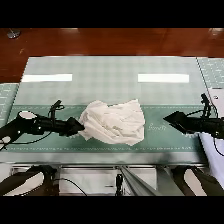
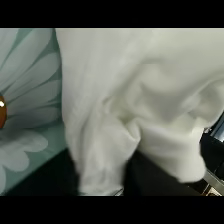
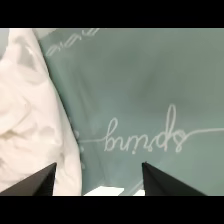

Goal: Fold the shirts.

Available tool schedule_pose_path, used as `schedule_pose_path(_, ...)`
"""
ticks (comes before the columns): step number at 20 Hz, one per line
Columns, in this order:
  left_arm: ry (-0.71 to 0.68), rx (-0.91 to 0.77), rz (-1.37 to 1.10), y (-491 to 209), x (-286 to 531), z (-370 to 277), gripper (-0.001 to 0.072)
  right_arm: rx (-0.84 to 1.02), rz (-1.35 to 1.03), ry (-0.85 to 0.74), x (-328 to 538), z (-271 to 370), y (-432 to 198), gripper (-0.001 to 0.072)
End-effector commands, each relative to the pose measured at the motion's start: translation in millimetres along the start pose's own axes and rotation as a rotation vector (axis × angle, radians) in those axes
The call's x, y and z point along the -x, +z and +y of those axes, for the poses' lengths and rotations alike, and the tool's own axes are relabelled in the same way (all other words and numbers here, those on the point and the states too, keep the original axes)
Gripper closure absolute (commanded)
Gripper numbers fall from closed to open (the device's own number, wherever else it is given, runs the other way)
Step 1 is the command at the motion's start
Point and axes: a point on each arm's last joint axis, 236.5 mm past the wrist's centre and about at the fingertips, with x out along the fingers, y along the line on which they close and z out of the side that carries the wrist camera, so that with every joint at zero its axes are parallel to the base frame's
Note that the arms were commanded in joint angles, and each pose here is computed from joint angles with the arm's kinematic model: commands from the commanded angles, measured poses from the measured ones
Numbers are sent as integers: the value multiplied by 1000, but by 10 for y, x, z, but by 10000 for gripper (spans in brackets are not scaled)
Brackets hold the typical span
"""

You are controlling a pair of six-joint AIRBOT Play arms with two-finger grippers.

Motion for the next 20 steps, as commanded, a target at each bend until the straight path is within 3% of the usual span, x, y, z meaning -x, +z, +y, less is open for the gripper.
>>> schedule_pose_path(1, -13, -56, -14, 83, -66, -80, 680, 8, 94, -2, -52, -22, -255, 112)
schedule_pose_path(8, -44, -113, 27, 30, -31, -211, 680, 166, 398, -53, -711, 181, -889, 111)
schedule_pose_path(13, -44, -114, 24, 35, -30, -211, 680, 217, 462, -17, -1071, 542, -935, 112)
schedule_pose_path(14, -47, -121, 30, 21, -28, -220, 680, 222, 478, -11, -1125, 592, -973, 146)
schedule_pose_path(16, -56, -152, 36, -2, -16, -249, 680, 245, 483, -9, -1210, 669, -983, 447)
schedule_pose_path(17, -60, -168, 32, 3, 3, -280, 680, 271, 481, -1, -1218, 721, -964, 663)
schedule_pose_path(20, -114, -298, 14, 83, 234, -682, 681, 423, 497, -12, -1016, 896, -750, 688)
